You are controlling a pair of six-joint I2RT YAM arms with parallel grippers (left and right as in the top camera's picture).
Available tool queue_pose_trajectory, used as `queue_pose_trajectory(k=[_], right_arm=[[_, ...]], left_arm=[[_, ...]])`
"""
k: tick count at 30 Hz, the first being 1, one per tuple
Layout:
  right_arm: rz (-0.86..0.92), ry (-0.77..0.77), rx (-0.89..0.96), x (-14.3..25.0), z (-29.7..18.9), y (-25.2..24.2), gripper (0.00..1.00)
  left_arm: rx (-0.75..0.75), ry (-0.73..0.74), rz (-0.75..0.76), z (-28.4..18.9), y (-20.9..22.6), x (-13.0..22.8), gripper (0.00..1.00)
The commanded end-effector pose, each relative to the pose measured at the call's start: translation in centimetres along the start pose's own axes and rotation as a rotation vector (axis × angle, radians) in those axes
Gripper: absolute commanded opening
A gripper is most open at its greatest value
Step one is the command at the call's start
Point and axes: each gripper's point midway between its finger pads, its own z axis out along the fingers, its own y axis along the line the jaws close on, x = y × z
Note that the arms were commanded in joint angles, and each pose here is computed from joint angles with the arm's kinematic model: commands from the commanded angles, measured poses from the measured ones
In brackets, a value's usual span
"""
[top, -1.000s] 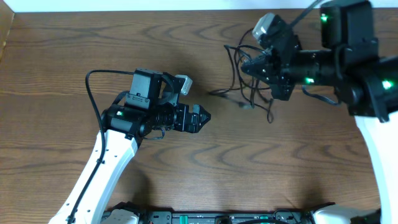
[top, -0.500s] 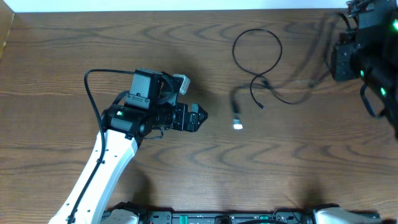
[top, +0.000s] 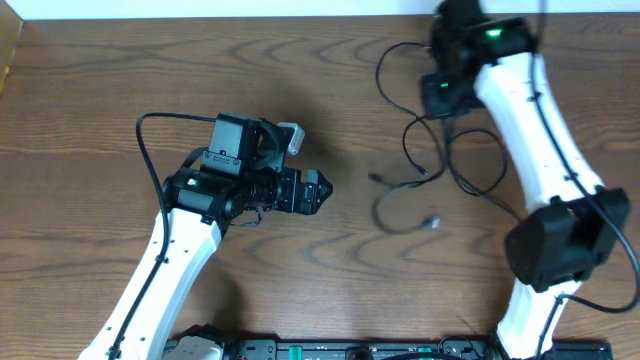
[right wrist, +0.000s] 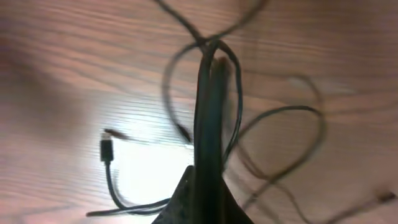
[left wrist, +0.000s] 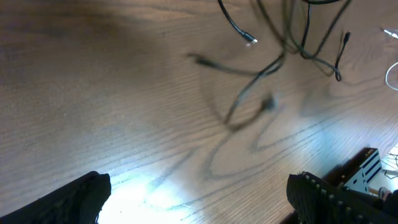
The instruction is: Untangle cables
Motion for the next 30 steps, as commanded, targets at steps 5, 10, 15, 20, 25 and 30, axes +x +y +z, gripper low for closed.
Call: queue_pose_trajectory(k=[5,10,15,20,25,30], right_arm=[[-0.087,-0.073,-0.246,-1.6,-0.3,7.9,0.01],[-0.157,-0.276,-0.329,-4.9,-4.9,11.7,0.01],[-0.123,-0.520,-0.292,-8.2,-14.7,10.1,0.01],[-0.077,-0.700,-0.243,-6.5,-25.5,6.5,0.01],[0.013,-0.842,-0.105,-2.1,-33.0,1.0,0.01],[0.062,-0.818,-0.018,0.0,-33.5,-1.8,0.01]], left_arm=[[-0.009,0.018,0.000,0.1,0.2,0.5,0.96],[-0.010,0.027,-0.005,0.1,0.2,0.7,0.96],[-0.012,0.037,-0.010,0.1,0.2,0.9,0.96],[-0.012,0.039,-0.010,0.1,0.3,1.0,0.96],[-0.010,0.029,-0.005,0.1,0.2,0.7,0.96],[-0.008,0.019,-0.001,0.1,0.2,0.5,0.96]])
